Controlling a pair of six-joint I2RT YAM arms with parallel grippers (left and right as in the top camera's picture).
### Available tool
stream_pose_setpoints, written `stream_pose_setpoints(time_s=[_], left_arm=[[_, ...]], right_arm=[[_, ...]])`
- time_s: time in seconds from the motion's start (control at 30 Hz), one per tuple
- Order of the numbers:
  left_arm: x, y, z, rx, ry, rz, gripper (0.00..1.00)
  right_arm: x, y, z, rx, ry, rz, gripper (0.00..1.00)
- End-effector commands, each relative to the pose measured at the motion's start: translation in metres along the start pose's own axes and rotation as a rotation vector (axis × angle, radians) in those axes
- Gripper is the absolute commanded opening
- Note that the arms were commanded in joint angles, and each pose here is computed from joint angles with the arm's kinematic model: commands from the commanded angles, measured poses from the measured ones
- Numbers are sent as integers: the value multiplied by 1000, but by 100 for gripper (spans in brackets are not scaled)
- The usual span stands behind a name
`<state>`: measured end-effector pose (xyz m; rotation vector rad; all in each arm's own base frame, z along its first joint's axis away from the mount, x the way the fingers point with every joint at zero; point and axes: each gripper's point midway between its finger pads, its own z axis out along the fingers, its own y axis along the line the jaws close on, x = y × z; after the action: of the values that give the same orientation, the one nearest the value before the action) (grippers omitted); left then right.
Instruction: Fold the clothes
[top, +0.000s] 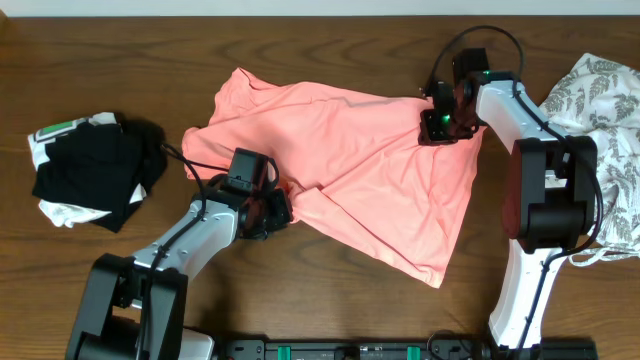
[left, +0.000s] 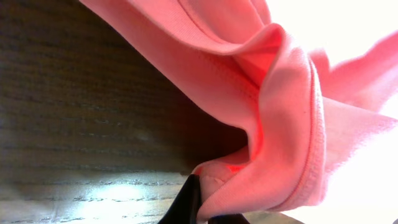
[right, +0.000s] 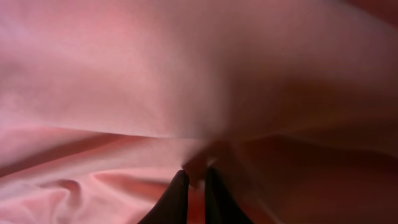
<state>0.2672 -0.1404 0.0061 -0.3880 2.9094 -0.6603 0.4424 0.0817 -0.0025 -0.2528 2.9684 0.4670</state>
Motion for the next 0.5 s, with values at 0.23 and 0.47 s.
stream_pose_setpoints(time_s=[0.23,0.47], left_arm=[[-1,-4,-2,13,-5,22,7],[-1,-4,-2,13,-5,22,7]], right_arm=[[-3,-79,29,320,-19,131,26],[-26,-78,27,300,-109,127,51]])
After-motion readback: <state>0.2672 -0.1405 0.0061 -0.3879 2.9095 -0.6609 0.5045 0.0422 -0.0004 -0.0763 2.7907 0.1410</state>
